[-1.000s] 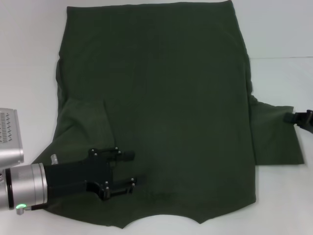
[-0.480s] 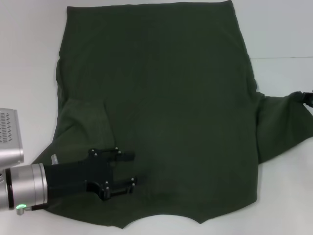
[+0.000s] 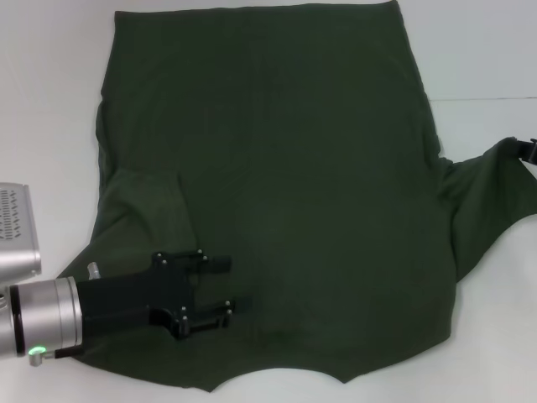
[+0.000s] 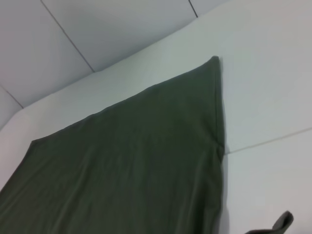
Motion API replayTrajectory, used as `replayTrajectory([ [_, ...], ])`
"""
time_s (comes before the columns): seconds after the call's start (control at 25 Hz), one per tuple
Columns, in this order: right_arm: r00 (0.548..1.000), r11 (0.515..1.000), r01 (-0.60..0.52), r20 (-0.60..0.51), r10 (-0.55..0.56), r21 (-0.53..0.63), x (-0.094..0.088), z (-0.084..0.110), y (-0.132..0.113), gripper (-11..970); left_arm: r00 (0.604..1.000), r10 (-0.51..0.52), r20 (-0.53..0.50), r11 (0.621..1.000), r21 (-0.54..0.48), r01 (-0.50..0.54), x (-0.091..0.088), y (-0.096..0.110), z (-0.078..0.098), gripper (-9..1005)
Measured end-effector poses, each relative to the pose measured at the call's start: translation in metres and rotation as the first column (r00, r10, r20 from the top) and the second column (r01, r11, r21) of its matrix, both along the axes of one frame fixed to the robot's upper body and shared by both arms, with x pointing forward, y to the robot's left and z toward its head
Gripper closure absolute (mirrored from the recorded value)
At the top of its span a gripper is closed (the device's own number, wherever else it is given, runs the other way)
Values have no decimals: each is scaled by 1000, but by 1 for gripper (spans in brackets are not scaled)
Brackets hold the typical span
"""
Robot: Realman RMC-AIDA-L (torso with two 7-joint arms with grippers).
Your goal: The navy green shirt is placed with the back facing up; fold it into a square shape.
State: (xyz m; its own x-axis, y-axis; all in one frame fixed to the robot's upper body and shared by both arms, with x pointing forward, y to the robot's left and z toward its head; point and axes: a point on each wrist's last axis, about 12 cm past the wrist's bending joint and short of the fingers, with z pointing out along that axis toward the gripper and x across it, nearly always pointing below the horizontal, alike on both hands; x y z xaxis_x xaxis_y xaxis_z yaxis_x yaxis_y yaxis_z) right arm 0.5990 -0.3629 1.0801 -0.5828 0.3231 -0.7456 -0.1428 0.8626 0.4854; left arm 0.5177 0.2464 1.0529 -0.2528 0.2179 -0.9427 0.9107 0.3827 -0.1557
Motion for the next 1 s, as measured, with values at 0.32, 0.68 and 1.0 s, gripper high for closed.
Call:
replayTrajectory([
  [0.32,999,998,-11,35,13,-66,8,6,0,946,1000,9,-7,1000,-2,-9,1,0,0,352],
  [0.68,999,993,2,51,4,-120,13,9,-3,945,1000,19,-15,1000,-12,-19,2,0,1,353],
  [1.0,999,984,-14,45,22,-179,17,12,-8,944,1000,19,-15,1000,-12,-19,2,0,1,353],
])
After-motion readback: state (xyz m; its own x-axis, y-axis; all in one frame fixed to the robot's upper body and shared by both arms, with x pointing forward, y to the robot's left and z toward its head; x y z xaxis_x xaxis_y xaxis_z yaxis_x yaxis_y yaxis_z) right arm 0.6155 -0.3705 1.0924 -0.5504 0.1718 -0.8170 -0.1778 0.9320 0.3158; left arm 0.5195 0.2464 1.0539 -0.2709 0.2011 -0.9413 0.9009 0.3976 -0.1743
